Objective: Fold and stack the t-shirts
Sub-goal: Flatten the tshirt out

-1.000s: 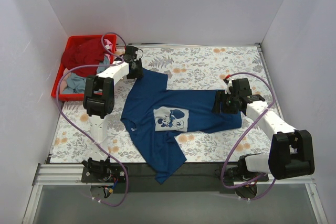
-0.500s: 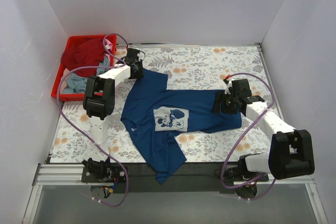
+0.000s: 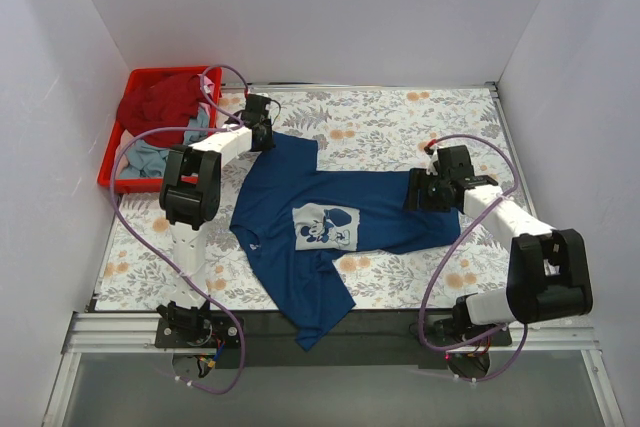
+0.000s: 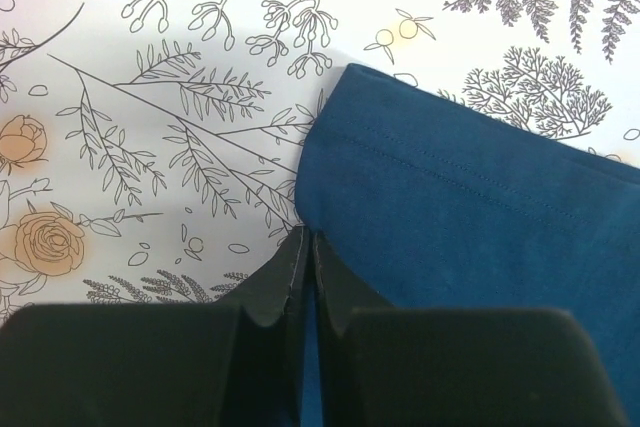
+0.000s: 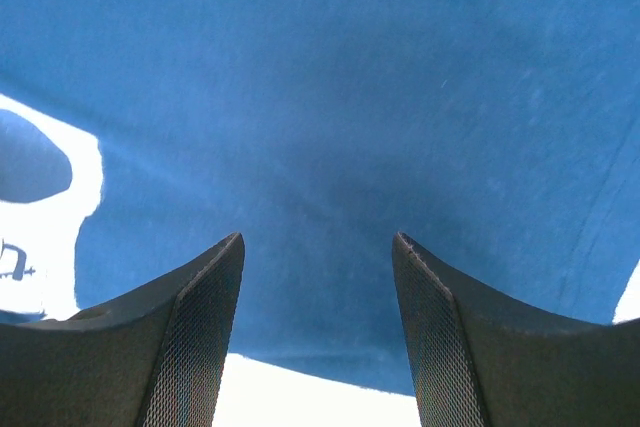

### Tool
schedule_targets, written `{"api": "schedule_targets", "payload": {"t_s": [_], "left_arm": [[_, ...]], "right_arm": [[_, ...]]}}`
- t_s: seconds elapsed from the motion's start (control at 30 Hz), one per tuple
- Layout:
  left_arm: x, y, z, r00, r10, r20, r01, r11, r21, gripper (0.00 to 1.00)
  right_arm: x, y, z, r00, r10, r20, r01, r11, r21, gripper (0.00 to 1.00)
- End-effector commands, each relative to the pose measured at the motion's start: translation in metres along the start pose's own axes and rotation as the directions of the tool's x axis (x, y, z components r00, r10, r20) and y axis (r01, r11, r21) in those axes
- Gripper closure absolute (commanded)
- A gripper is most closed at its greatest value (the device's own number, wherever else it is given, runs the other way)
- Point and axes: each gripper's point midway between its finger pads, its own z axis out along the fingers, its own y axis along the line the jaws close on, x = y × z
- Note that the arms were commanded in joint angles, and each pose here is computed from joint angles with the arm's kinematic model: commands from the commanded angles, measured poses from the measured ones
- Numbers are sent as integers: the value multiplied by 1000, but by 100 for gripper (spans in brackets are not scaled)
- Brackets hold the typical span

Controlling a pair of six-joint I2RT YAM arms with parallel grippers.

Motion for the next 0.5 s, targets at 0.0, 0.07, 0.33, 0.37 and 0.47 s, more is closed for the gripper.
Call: {"api": "schedule_targets", "payload": {"t_s": [0.0, 0.07, 0.33, 0.37, 0.47], "left_arm": [[88, 8, 3, 962, 45, -271, -48, 999, -5, 100], [85, 8, 0, 964, 40, -264, -43, 999, -6, 100], [77, 6, -9, 973, 28, -229, -27, 1000, 6, 100], [76, 7, -10, 974, 27, -224, -27, 1000, 4, 100], [73, 11, -10, 977, 29, -212, -34, 999, -20, 100]], "right_arm": [[-42, 0, 5, 995, -3, 100, -1, 999, 35, 32], [-60, 2, 7, 991, 3, 134, -8, 999, 40, 32], [-99, -45, 33, 981, -94, 170, 47, 965, 259, 36], [-110, -49, 32, 977, -114, 182, 60, 958, 279, 37], [-120, -67, 34, 977, -129, 172, 75, 954, 290, 38]]}}
